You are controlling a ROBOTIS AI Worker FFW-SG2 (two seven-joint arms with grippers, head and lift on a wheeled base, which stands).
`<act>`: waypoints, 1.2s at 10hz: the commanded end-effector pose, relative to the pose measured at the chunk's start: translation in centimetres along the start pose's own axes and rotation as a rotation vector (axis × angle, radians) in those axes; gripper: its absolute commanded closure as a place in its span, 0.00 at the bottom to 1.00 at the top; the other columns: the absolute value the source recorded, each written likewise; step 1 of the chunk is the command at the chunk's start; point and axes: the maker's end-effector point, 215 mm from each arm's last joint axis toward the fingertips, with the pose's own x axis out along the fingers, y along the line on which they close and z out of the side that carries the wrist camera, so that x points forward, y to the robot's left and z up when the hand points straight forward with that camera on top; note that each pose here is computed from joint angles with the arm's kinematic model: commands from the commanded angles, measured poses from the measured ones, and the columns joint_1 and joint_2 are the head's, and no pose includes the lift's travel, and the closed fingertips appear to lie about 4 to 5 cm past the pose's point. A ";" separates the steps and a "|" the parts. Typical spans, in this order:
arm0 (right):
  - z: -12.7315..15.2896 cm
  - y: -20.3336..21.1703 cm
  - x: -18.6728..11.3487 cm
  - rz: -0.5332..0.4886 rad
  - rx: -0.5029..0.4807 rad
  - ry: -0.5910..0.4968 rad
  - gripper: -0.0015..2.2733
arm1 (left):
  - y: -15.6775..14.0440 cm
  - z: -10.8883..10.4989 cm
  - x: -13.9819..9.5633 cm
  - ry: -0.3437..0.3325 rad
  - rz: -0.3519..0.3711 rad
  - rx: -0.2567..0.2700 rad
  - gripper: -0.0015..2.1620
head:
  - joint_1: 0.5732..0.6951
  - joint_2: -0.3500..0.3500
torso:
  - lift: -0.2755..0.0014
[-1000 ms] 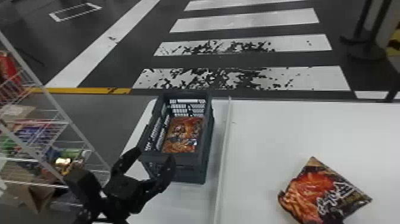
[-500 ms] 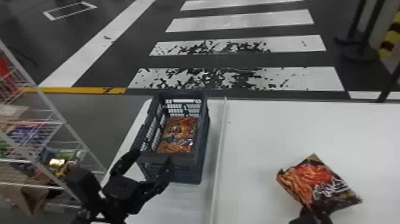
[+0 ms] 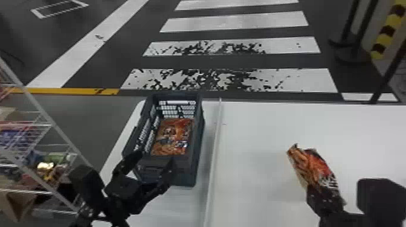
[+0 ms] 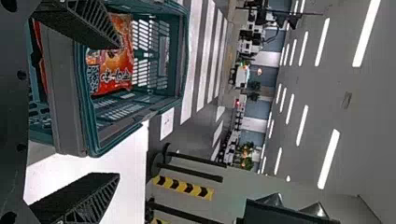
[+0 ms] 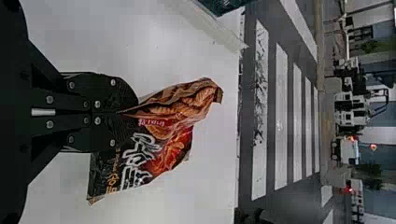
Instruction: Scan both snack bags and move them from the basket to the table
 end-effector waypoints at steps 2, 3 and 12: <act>1.8 0.2 -0.9 0.168 0.366 0.016 0.99 | 0.1 -0.6 0.0 0.013 -0.006 0.003 0.01 | 1.00 0.74 | 0.64; 3.0 -0.3 -1.5 0.218 0.467 0.006 0.99 | 0.1 -0.8 -0.1 0.018 -0.010 0.003 0.01 | 1.00 0.75 | 0.64; -1.4 -14.3 -2.8 0.032 0.913 -0.036 0.99 | -2.3 -1.6 -0.4 0.034 -0.045 0.025 0.01 | 1.00 0.47 | 0.64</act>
